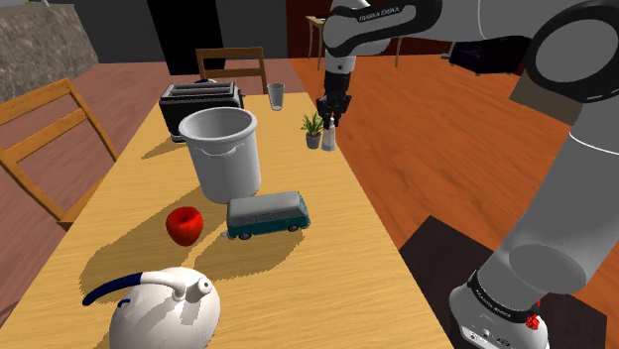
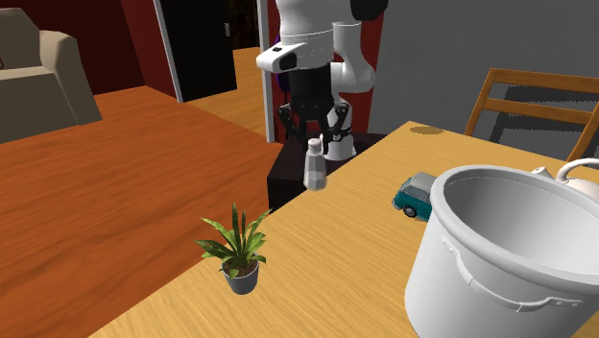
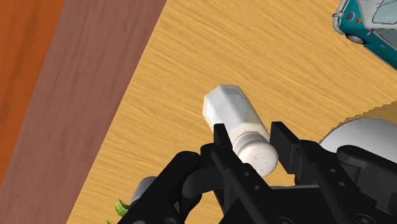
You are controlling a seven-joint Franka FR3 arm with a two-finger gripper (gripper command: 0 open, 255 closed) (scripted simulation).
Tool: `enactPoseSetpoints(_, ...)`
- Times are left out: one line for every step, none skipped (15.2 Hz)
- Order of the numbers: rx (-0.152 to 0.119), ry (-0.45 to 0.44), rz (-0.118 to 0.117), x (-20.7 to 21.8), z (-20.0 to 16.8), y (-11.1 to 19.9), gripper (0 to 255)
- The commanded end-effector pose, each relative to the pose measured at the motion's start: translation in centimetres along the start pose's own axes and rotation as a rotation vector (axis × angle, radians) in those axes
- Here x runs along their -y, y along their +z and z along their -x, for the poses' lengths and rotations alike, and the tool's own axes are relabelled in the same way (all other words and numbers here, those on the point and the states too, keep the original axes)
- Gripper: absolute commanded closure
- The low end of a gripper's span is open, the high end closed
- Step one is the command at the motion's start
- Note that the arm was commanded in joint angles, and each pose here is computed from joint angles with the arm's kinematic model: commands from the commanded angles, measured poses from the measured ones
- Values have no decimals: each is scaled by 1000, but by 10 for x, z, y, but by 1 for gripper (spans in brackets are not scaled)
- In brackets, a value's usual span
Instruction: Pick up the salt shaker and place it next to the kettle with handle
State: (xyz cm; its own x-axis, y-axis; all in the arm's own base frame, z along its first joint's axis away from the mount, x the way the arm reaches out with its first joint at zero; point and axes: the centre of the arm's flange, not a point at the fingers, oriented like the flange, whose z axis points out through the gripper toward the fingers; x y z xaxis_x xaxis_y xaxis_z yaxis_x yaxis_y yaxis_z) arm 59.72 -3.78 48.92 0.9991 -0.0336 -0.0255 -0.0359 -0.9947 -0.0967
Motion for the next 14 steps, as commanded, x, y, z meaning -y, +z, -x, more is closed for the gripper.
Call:
enactPoseSetpoints(0,0,0,1,0,-12,255)
enactPoseSetpoints(0,0,0,1,1,-17,255)
enactPoseSetpoints(0,0,0,2,1,-22,255)
enactPoseSetpoints(0,0,0,2,1,-28,255)
enactPoseSetpoints(0,0,0,3,1,-33,255)
enactPoseSetpoints(0,0,0,3,1,-38,255)
enactPoseSetpoints(0,0,0,4,1,-43,255)
enactPoseSetpoints(0,0,0,5,1,-49,255)
enactPoseSetpoints(0,0,0,5,2,-54,255)
enactPoseSetpoints(0,0,0,6,2,-59,255)
enactPoseSetpoints(0,0,0,6,2,-64,255)
enactPoseSetpoints(0,0,0,7,2,-70,255)
enactPoseSetpoints(0,0,0,7,2,-75,255)
enactPoseSetpoints(0,0,0,8,2,-80,255)
